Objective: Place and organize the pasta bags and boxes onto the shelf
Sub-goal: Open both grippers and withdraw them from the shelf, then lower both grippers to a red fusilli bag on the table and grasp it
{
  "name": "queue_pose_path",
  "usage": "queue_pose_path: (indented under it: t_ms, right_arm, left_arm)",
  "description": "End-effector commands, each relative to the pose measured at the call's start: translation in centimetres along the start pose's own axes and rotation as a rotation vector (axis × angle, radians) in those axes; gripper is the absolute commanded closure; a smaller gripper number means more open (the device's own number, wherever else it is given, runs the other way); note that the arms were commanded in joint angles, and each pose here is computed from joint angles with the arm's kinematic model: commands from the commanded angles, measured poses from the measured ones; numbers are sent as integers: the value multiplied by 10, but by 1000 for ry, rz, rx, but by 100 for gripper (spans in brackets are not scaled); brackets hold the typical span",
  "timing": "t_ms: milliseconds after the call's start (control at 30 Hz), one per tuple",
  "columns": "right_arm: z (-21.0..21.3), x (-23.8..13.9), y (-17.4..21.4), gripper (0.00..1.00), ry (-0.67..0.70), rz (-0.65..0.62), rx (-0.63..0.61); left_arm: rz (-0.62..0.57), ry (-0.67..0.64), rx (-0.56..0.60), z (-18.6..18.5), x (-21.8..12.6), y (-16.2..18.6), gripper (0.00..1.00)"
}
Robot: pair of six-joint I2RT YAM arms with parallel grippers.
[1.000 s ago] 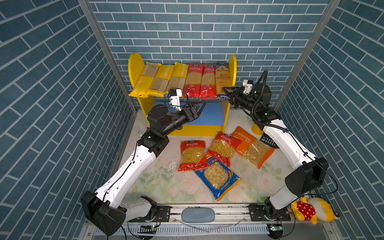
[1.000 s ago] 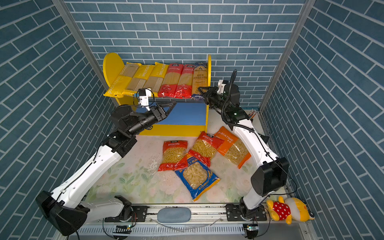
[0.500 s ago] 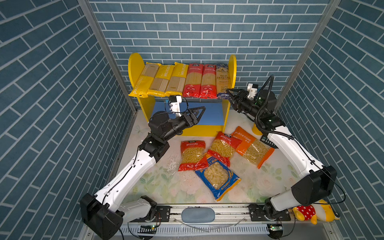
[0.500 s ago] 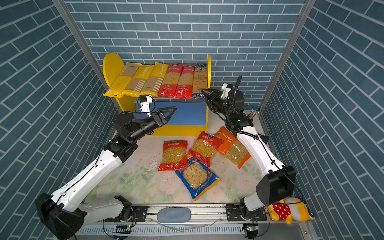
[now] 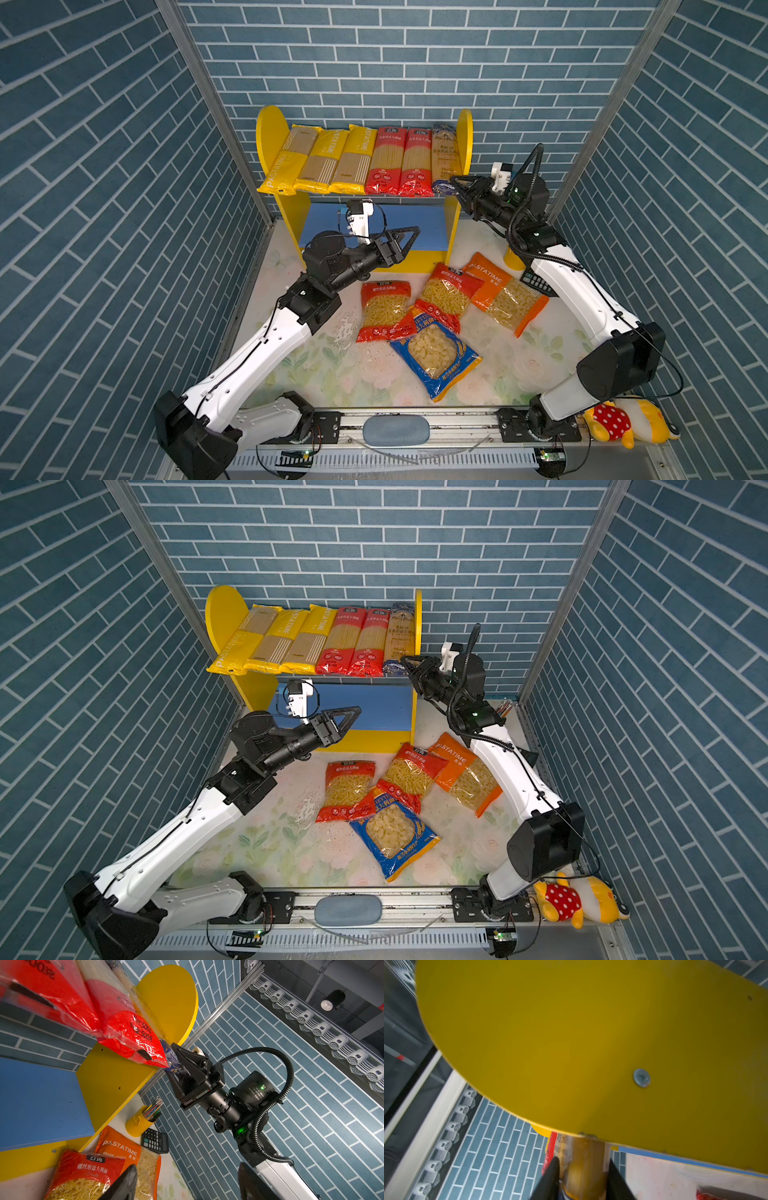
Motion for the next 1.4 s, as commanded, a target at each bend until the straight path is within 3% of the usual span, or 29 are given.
queue_pose_path:
  t_ms: [0,333,467,667,833,1000,1133,1367]
  right_arm:
    - [27,-19,3,52,-80,0,-86]
    - [32,-76,35,46,-31,65,-198]
    - [8,-91,62,47,9,105,-184]
    - [-31,-86,104,48,48,189,-132]
    - [-43,-80,142,49,68,275,-174]
    - [-91,-84,190,49,213,372,-166]
    - [-119,-77,227,49,270,467,-127]
    - [-142,-51,287,44,306,584,-122]
  left_arm:
    - [13,-39,80,3,-13,6,23]
    - [63,-125,197,13,-23,28,22]
    - [74,-175,236,23,-26,42,21]
    - [106,-356,211,63,-47,63,21]
    - [136,-523,143,104,-67,83,21]
    - [121,-678,59,150,-91,101,17]
    - [129,-705,-38,176,-97,106,15]
    - [108,-798,-311,248,-113,105,16]
Point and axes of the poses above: each gripper's point midway between its finger pads, its own x axis out along the fingers, its own z axis along the line the jaws close on, y = z × x, the point moved 6 cm from there along -x, back along the fingers, and after that the axes turned 14 degrees about -x, right-handed, at the moved point
